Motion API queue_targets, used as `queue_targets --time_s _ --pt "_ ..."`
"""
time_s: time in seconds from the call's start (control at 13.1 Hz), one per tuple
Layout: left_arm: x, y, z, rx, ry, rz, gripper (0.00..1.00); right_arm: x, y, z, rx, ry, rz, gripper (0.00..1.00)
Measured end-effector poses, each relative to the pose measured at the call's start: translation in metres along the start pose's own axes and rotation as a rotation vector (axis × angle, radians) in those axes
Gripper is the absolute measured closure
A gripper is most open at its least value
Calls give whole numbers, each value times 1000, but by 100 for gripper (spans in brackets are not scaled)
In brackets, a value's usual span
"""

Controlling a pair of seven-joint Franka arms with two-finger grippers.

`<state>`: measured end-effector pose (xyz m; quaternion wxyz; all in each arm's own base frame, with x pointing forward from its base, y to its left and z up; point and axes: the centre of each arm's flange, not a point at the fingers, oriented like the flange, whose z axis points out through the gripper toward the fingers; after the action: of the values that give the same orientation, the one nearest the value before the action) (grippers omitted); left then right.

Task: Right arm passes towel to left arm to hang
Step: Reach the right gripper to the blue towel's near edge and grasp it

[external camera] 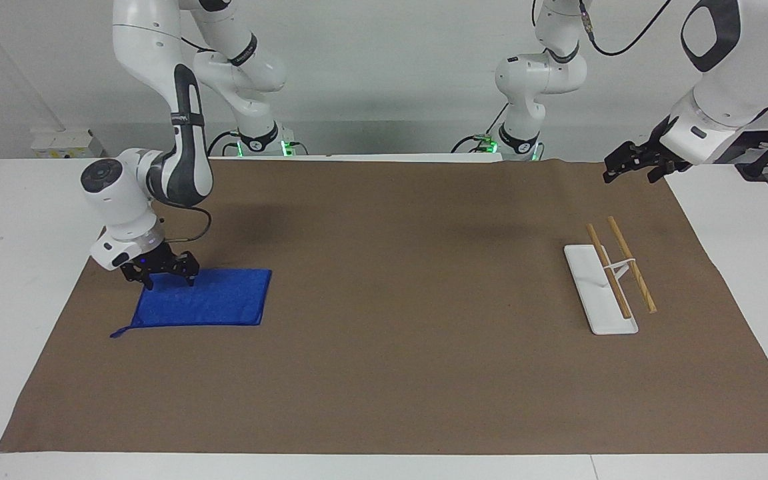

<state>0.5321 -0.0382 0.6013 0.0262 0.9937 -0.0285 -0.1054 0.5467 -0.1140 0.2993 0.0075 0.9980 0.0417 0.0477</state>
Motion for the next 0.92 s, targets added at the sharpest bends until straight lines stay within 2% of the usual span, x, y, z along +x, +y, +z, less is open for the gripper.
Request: queue_targets --time_s 0.08,0.15,0.69,0.84,0.92 --pt "0 0 0 0 0 0 0 0 -1 0 4 3 4 2" --pt "0 0 0 0 0 0 0 1 -2 0 5 4 3 8" --pt "0 0 0 0 0 0 0 14 -2 16 6 -1 -112 13" --pt "0 0 0 0 0 0 0 15 -1 18 6 -3 -115 17" --pt "0 0 0 0 0 0 0 15 -1 18 6 -3 -115 24"
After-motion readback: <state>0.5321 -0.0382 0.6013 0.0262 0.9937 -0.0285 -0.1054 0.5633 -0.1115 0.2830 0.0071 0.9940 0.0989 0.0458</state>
